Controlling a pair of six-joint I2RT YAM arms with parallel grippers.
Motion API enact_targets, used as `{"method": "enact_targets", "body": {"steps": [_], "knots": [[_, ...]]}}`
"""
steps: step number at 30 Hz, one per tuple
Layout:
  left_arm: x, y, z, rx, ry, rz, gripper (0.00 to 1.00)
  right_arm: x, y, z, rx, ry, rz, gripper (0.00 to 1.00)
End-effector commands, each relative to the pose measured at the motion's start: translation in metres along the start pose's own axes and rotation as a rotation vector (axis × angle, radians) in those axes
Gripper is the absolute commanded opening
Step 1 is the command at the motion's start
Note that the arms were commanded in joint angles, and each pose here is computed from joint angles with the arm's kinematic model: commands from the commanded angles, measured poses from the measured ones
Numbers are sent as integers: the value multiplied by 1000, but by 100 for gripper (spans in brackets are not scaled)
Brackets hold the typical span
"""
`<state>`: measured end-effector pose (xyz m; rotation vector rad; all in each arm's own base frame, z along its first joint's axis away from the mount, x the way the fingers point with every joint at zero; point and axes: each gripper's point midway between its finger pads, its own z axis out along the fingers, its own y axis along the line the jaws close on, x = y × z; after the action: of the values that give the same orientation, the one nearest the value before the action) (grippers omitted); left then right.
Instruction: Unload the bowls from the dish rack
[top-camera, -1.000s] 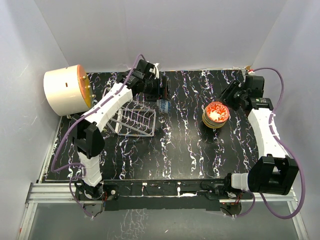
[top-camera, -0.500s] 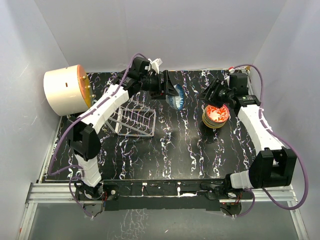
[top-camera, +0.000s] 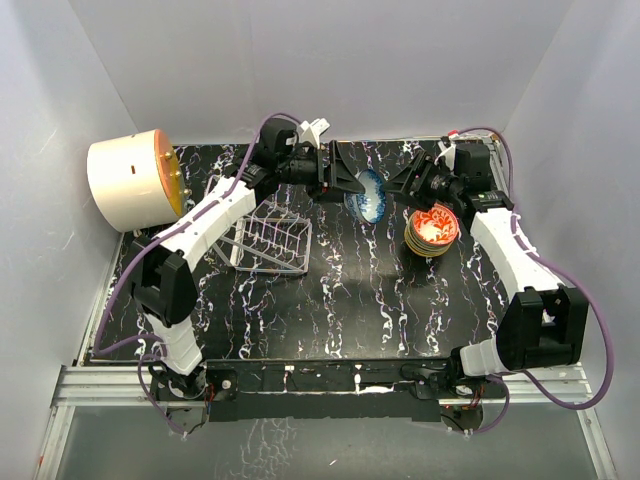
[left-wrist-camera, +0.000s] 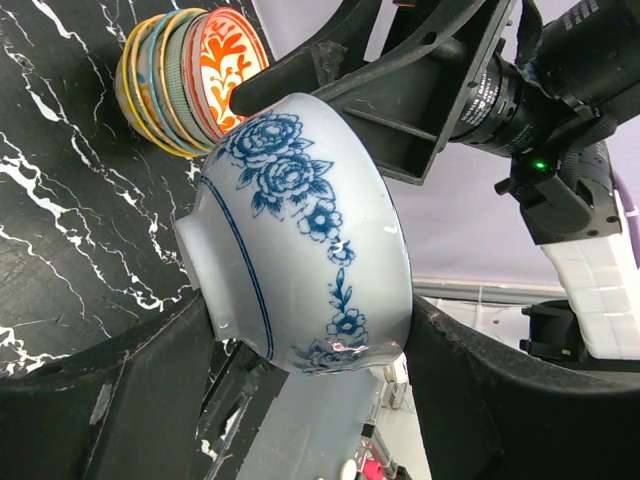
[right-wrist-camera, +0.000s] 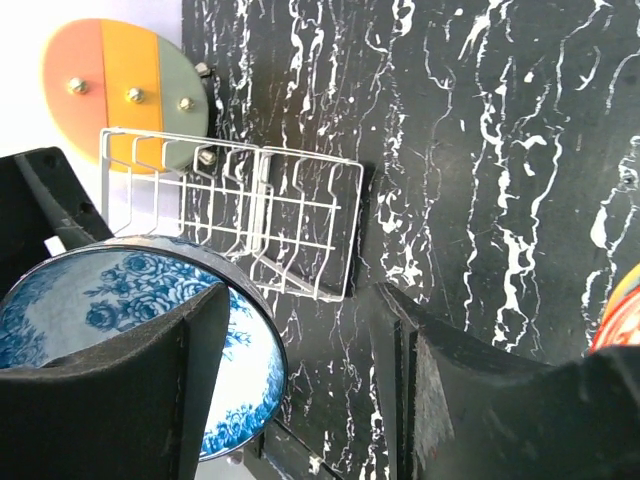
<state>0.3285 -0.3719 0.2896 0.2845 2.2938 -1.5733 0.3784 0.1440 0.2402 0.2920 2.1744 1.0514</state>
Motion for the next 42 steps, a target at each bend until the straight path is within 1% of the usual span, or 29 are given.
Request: {"method": "enact_targets", "body": {"steps": [1,6,10,13,16,25,27,29,32,35,39,42], "knots": [[0,-62,-31,172,-17,88,42,-4,30,-3,-138,-18,-57,58],[4,-65,-33,193,-7,83,43,-3,34,-4,-158,-15,-64,47],[5,-64,-32,192,-4,80,43,0,37,-6,-184,-11,-60,31],[6,-64,-33,192,-5,81,43,2,38,-6,-199,-10,-58,17],[6,-63,-33,190,-5,81,43,2,38,-7,-199,-12,-59,9],[6,-61,-33,183,-8,84,45,3,41,-10,-207,-15,-64,8],[6,-62,-33,182,-8,84,48,3,41,-11,-209,-17,-64,8],[5,-62,-34,178,-13,85,52,2,43,-12,-211,-21,-68,8],[4,-62,-34,168,-21,88,55,-2,47,-14,-212,-32,-85,8],[1,-62,-34,161,-31,89,63,-6,49,-16,-198,-41,-107,8],[-6,-58,-35,127,-64,78,84,-9,47,-18,-167,-47,-128,7],[-11,-57,-38,119,-86,74,90,-8,44,-20,-152,-47,-133,8]]}}
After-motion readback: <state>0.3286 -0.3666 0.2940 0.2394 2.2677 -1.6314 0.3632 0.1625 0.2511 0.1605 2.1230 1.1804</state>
